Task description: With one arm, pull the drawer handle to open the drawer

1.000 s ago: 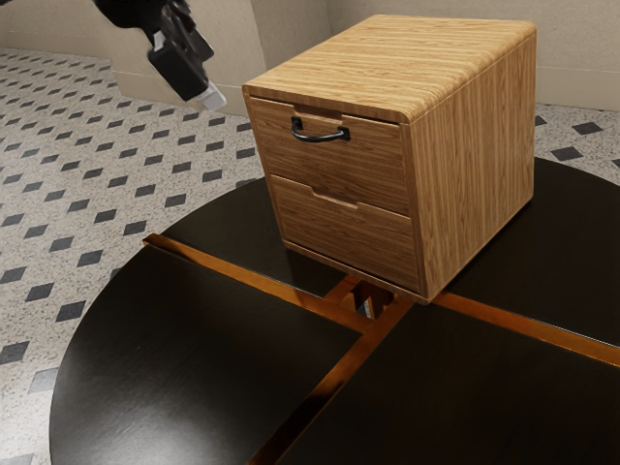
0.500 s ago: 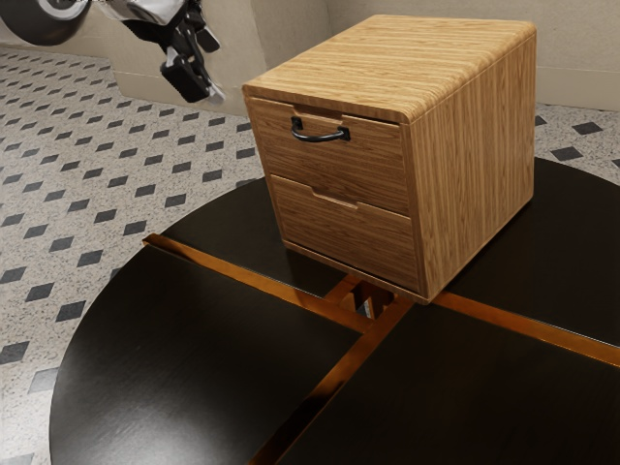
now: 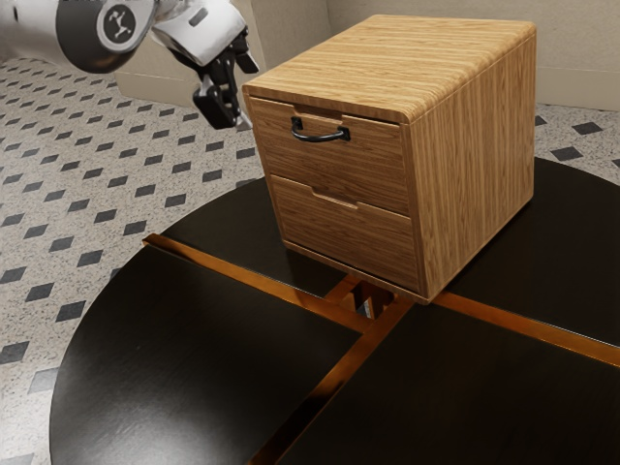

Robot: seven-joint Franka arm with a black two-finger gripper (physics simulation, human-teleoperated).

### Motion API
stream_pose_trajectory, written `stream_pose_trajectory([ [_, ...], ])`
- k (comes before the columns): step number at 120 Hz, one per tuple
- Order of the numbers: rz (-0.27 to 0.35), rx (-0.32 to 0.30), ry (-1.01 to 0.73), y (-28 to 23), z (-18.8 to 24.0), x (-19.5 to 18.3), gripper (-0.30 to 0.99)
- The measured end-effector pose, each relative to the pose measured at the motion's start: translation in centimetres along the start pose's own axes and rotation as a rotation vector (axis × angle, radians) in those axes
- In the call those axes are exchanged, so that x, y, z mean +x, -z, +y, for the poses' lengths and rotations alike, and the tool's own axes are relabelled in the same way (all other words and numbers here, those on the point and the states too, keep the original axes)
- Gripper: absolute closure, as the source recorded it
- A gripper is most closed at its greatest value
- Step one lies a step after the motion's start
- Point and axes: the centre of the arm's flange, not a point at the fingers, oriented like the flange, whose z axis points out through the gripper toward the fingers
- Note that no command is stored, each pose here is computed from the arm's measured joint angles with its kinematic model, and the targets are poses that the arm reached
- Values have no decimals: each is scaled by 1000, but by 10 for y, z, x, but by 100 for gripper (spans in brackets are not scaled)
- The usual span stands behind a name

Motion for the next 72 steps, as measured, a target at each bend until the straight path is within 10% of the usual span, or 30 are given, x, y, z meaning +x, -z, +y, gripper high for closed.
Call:
stream_pose_trajectory([
  [72,6,-32,-145,-23,19,50,2],
])
